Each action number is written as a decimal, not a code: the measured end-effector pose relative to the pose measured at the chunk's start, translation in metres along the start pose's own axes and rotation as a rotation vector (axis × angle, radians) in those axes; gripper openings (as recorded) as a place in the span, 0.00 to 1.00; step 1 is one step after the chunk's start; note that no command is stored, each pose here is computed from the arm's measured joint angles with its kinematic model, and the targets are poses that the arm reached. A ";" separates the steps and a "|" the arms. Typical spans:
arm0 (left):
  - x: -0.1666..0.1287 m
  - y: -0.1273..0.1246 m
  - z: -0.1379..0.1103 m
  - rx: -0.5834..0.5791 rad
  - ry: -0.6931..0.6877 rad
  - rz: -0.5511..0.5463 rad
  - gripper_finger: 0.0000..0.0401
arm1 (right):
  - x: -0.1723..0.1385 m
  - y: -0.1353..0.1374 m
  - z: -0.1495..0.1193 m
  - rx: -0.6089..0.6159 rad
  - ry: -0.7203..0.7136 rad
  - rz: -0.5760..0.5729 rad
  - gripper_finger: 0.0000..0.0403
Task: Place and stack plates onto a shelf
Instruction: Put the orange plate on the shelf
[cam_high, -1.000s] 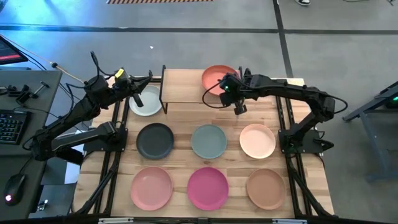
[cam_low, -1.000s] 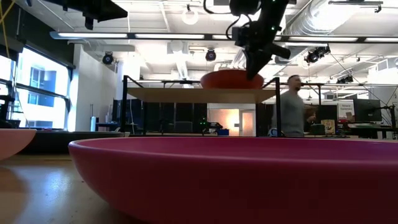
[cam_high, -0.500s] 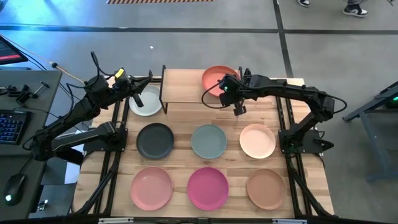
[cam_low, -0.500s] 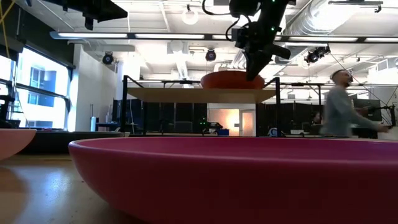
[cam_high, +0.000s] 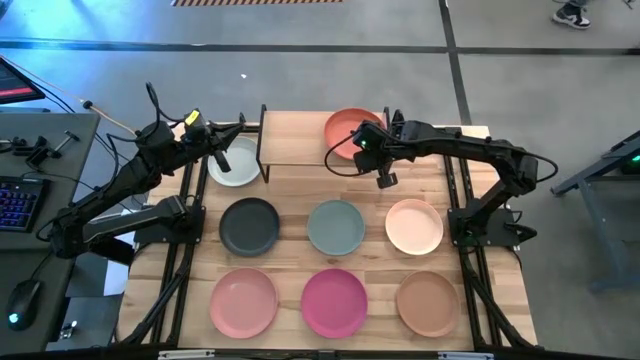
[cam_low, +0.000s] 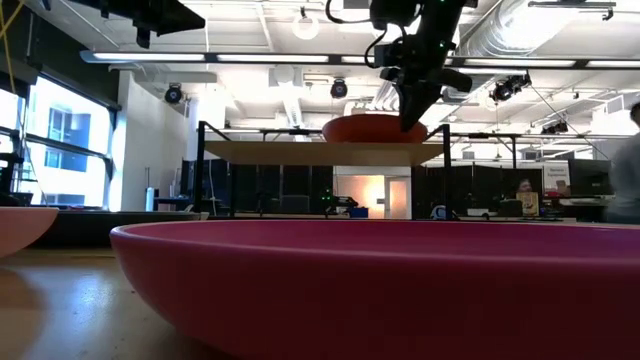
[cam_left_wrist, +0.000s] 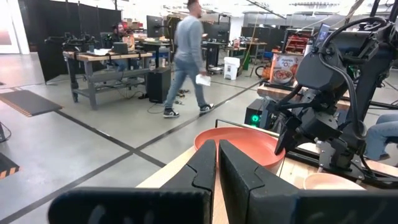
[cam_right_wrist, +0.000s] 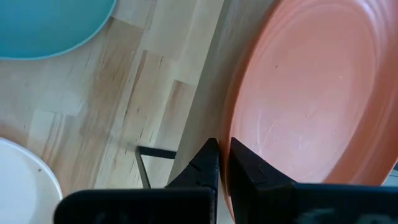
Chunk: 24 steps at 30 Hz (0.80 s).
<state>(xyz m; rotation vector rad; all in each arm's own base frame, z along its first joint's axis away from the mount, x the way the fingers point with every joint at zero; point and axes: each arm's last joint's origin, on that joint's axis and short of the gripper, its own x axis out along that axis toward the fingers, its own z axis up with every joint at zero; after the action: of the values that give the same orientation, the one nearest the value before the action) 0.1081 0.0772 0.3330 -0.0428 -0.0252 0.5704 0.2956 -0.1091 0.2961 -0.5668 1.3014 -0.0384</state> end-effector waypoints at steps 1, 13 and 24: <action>0.000 0.000 0.000 0.000 0.000 0.000 0.02 | 0.000 0.000 0.000 0.000 0.000 0.000 0.00; 0.000 0.000 0.000 0.000 0.001 0.000 0.02 | 0.000 0.000 0.000 0.069 -0.013 0.015 0.00; 0.000 0.000 0.000 0.000 0.001 0.000 0.02 | 0.000 0.001 0.001 0.060 -0.029 0.033 0.00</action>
<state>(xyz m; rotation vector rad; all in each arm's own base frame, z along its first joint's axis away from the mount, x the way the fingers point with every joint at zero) 0.1081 0.0773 0.3329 -0.0436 -0.0242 0.5707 0.2959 -0.1081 0.2959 -0.4925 1.2774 -0.0417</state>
